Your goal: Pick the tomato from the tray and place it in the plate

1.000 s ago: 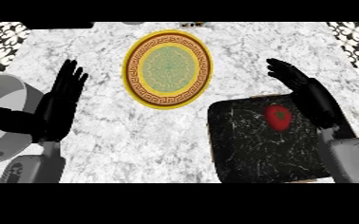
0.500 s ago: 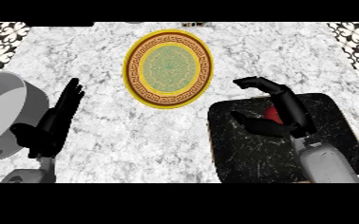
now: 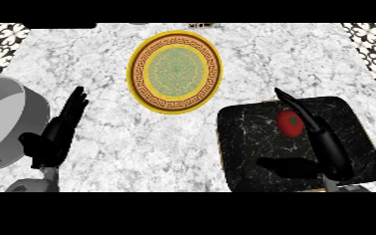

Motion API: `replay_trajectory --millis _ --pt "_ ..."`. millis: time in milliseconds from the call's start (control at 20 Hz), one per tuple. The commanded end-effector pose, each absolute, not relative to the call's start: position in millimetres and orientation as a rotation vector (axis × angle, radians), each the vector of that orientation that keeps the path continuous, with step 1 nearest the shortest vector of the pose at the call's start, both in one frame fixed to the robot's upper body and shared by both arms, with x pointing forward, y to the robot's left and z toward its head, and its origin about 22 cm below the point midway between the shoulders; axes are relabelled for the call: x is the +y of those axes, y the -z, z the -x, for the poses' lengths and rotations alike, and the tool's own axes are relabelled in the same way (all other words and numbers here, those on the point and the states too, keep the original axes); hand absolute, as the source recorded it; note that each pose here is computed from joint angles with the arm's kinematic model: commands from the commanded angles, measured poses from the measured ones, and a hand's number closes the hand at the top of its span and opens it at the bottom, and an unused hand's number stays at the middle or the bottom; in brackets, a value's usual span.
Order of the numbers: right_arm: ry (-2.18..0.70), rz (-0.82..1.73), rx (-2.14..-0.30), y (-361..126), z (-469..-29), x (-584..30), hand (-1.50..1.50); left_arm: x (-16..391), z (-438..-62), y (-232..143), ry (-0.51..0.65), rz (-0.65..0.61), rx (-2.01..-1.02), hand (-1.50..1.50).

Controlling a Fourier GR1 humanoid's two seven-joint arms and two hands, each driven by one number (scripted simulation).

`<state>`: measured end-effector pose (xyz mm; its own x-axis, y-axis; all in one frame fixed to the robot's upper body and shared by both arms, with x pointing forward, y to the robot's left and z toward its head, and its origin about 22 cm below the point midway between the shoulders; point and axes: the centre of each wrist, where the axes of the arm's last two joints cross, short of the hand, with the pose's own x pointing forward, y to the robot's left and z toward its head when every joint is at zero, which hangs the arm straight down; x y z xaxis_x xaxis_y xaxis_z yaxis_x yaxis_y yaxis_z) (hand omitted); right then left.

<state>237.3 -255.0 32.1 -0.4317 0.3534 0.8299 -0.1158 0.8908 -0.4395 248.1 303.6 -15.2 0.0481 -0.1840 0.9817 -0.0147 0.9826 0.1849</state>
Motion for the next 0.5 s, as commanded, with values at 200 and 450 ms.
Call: replay_trajectory --millis 200,450 --pt "-0.765 0.447 -1.787 -72 -212 -298 -1.50 299 -242 24 0.123 -0.146 -1.507 0.00" --pt "-1.002 0.583 -1.542 -108 -230 -316 -1.50 308 -258 22 0.150 -0.153 -1.509 0.00"
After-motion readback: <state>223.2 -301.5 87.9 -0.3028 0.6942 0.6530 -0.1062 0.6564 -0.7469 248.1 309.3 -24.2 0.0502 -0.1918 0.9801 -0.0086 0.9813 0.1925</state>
